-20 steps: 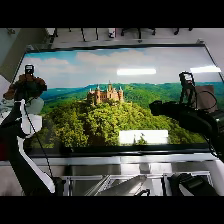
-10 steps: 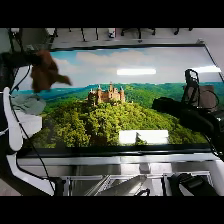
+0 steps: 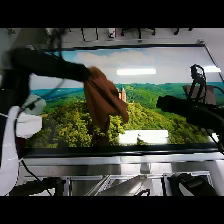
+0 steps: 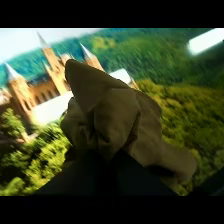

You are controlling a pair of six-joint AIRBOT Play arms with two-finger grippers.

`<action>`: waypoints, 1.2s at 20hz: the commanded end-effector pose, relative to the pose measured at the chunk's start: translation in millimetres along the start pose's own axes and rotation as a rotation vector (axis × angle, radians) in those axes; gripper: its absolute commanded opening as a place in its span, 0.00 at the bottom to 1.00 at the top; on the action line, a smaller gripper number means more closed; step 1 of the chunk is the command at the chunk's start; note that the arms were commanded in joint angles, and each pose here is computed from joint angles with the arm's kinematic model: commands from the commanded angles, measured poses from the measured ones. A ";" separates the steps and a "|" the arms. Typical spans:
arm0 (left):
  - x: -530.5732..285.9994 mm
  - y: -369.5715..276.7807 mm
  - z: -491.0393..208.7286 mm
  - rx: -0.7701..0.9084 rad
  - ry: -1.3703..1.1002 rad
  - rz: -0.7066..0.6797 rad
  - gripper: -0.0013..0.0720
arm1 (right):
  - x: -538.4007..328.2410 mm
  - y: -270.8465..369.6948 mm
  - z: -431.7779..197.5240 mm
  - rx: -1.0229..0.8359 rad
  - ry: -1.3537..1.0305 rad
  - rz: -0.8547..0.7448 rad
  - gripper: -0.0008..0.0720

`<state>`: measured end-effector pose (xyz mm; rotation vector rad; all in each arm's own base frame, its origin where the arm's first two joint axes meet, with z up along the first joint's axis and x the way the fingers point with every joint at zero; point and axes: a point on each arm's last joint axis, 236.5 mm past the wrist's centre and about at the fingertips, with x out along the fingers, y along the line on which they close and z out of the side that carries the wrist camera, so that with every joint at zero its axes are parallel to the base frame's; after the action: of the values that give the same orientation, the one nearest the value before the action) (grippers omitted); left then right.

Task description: Fold the shirts.

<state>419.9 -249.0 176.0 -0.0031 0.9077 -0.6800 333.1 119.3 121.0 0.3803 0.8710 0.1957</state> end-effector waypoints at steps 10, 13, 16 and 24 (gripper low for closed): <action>-5.8 12.1 -100.6 -0.249 0.421 -0.013 0.96 | -20.6 1.2 -72.4 -0.013 0.371 0.155 0.60; -37.5 40.4 -163.1 -0.380 0.436 0.035 0.96 | 1.3 -6.3 -113.7 0.007 0.464 0.160 0.62; -10.5 40.8 -261.3 -0.552 0.433 0.029 0.96 | 40.2 -5.4 -172.8 0.054 0.545 0.181 0.62; 65.9 -6.5 -360.9 -0.713 0.429 -0.097 0.96 | 119.8 35.5 -254.2 0.010 0.748 0.202 0.62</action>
<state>190.2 -178.9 -72.8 -0.5270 1.5501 -0.4348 214.4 226.6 -69.7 0.4268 1.5202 0.5268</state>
